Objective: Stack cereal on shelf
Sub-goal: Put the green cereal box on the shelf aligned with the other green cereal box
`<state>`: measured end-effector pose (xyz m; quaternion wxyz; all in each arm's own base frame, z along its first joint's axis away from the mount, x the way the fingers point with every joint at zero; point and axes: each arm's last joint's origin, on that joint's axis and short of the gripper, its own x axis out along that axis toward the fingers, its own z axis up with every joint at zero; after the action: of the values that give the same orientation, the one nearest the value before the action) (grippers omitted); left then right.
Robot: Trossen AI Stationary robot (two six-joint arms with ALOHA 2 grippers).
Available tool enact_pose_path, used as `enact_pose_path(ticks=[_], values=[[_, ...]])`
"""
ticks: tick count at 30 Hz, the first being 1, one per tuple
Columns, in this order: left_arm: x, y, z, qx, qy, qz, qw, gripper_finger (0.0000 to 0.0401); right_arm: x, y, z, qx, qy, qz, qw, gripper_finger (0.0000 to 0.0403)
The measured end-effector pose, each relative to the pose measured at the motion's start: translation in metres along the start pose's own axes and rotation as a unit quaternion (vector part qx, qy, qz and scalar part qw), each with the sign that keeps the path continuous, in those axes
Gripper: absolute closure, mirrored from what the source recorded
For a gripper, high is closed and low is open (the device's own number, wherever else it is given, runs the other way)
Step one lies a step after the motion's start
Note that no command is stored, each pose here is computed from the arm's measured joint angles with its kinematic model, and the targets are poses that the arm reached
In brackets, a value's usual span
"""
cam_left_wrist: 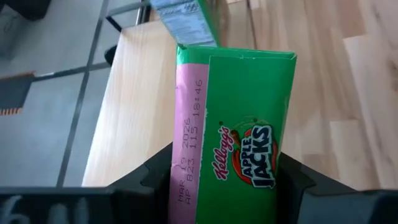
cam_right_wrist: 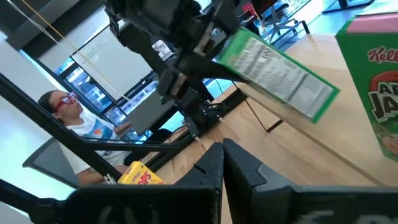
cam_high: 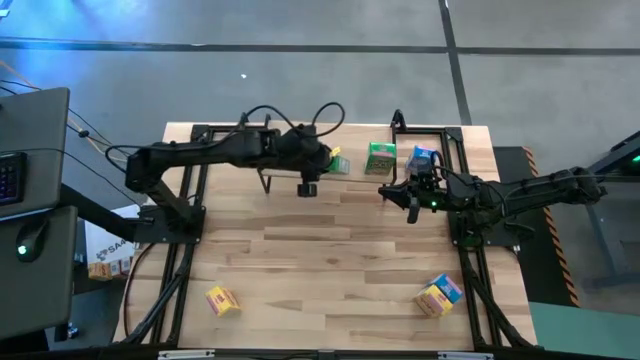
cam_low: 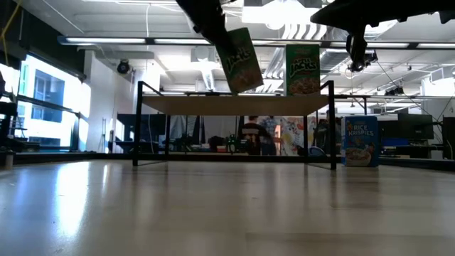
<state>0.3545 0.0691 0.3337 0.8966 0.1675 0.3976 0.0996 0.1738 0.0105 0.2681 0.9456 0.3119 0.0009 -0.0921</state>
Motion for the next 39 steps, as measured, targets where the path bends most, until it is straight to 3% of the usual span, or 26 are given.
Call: enact_pose_path(ticks=[17,31,39], values=[[0.01,0.014,-0.003,-0.015,-0.009,0.002,1.0,0.0237,0.0,0.0,0.0,-0.002,0.002,-0.001,1.0,0.0402],[0.011,0.023,-0.005,-0.025,-0.018,0.0,1.0,0.0159,0.0,0.0,-0.001,-0.001,0.003,-0.002,1.0,0.0402],[0.002,0.025,-0.002,-0.023,-0.035,0.007,0.999,0.0147,0.0,0.0,-0.001,-0.002,0.003,-0.002,1.0,0.0402]])
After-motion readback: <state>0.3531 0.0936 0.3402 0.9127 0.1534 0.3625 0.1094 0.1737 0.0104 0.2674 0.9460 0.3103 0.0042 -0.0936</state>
